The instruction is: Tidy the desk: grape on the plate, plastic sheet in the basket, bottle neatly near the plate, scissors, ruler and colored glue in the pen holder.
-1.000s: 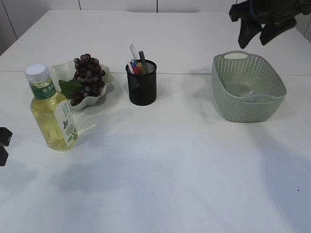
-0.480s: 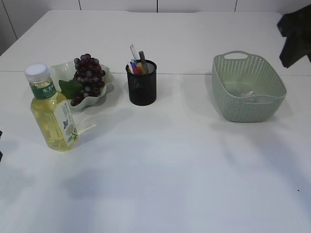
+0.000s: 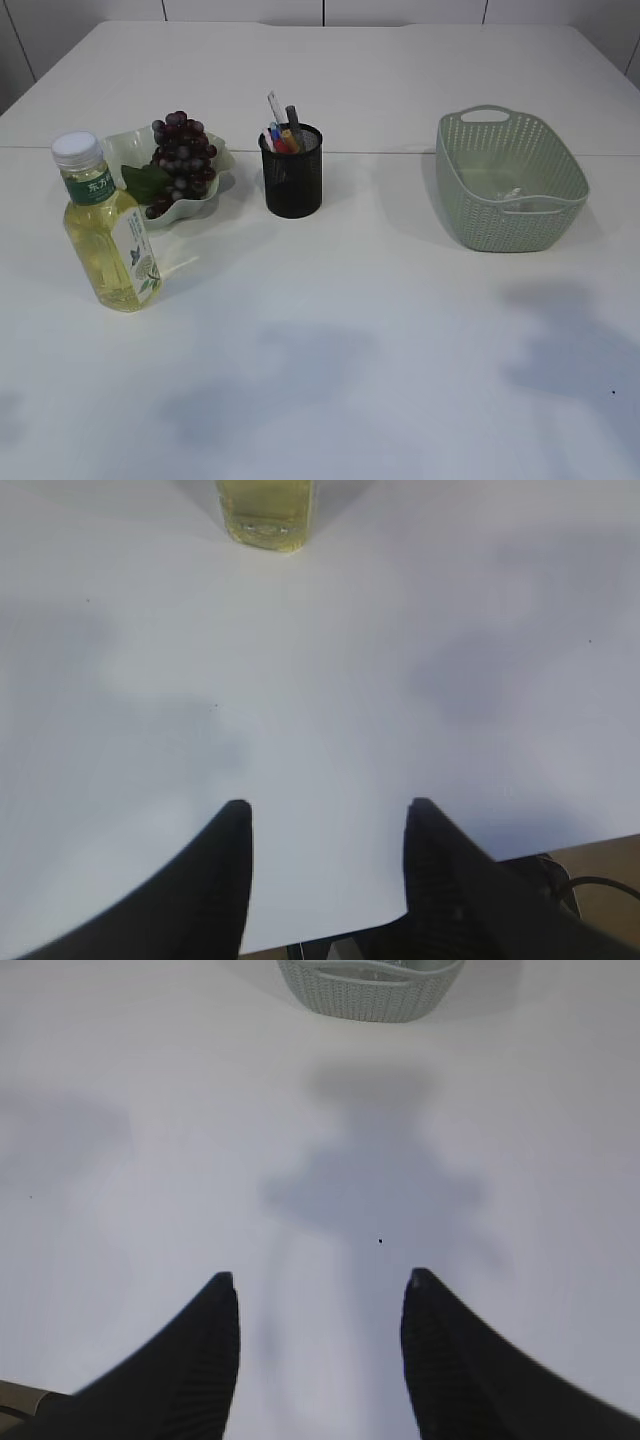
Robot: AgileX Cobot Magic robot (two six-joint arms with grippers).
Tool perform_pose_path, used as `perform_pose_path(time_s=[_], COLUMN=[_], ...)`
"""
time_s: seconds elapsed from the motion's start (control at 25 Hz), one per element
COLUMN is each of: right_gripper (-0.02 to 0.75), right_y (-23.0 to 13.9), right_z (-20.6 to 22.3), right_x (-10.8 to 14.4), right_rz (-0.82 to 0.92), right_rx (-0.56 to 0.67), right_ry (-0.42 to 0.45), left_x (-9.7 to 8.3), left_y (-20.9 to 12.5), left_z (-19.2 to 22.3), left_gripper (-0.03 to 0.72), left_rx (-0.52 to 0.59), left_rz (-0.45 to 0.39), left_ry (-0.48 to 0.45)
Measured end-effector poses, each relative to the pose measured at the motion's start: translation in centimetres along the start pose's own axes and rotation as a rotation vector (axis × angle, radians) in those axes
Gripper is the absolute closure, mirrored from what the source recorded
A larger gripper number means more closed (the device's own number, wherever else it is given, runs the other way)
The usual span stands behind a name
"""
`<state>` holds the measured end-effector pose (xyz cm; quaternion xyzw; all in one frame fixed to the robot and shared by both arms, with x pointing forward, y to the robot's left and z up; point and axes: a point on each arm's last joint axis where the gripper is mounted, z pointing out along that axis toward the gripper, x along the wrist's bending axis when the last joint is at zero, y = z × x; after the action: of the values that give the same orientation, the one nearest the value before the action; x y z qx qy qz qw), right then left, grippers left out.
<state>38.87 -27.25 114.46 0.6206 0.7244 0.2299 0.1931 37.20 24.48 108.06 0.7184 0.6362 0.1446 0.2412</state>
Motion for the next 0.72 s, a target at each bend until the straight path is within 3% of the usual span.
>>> perform_pose_path(time_s=[0.32,0.48,0.72], right_gripper=[0.323,0.323,0.323], right_y=[-8.3,-12.0,-16.6], right_z=[-6.2,-9.1,-11.6], right_x=[-0.2,-0.3,-0.4], right_rz=[0.006,0.007,0.008], right_rx=[-0.218,-0.377,-0.573], right_ry=[0.005,0.006,0.009], left_x=[1.7,2.7,3.9], left_y=[-4.6,-6.8,-10.0], left_z=[-4.2,-6.6,-8.0], left_gripper=[0.326,0.326,0.326], left_rx=[-0.135,-0.273,-0.37], left_rz=[-0.025,-0.033,-0.043], left_ry=[-0.059,-0.095,-0.117])
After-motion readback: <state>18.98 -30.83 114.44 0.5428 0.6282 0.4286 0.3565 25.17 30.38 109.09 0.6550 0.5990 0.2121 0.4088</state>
